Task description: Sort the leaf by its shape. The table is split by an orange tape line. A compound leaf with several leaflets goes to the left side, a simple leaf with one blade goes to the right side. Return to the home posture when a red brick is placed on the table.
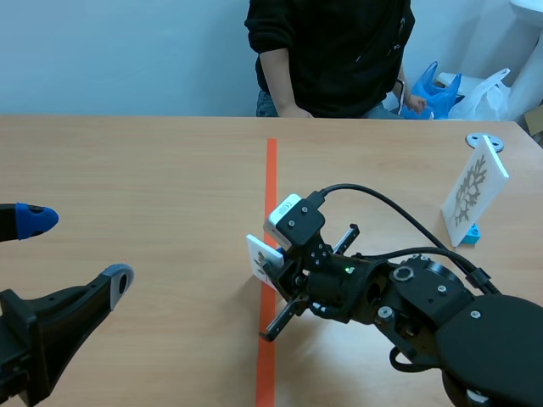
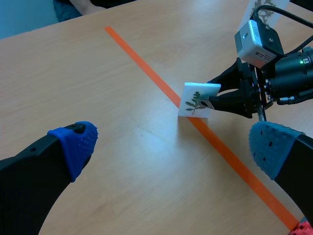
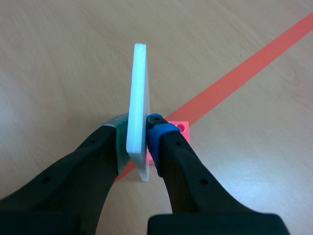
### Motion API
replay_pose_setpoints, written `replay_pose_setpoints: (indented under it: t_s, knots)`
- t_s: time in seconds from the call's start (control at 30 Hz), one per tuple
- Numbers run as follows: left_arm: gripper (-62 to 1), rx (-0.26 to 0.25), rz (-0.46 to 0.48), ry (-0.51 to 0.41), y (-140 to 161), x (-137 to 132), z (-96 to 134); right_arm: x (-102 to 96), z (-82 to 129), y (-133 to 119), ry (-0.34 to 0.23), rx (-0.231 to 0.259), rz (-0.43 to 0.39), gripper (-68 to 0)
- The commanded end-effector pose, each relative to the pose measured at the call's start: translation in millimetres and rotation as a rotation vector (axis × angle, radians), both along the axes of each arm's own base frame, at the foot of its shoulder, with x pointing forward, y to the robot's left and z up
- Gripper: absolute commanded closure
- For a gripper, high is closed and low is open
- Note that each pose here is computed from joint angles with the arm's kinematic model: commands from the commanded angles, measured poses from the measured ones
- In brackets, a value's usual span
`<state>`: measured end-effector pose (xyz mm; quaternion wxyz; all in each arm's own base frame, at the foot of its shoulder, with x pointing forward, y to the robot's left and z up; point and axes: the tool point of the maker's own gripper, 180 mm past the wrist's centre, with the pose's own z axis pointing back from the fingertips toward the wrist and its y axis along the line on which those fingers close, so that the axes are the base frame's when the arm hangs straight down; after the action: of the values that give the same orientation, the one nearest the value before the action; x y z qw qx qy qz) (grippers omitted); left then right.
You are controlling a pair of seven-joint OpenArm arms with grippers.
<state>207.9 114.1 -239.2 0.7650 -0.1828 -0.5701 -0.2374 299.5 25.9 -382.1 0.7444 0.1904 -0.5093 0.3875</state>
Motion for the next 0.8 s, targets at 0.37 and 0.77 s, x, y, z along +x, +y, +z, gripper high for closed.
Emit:
replay_pose_setpoints:
  t_s: [0.37,0.77]
  knots:
    - [-62.3,-0.028,-0.009,-0.029,-5.6,1.4,10.3,15.5,43.0,-6.1,-0.108,0.055,-0.025,-2.2]
    - [-62.3,-0.025,-0.009,-0.024,-5.5,1.2,9.3,20.7,78.0,-88.8,-0.032,0.129,-0.275,-2.2]
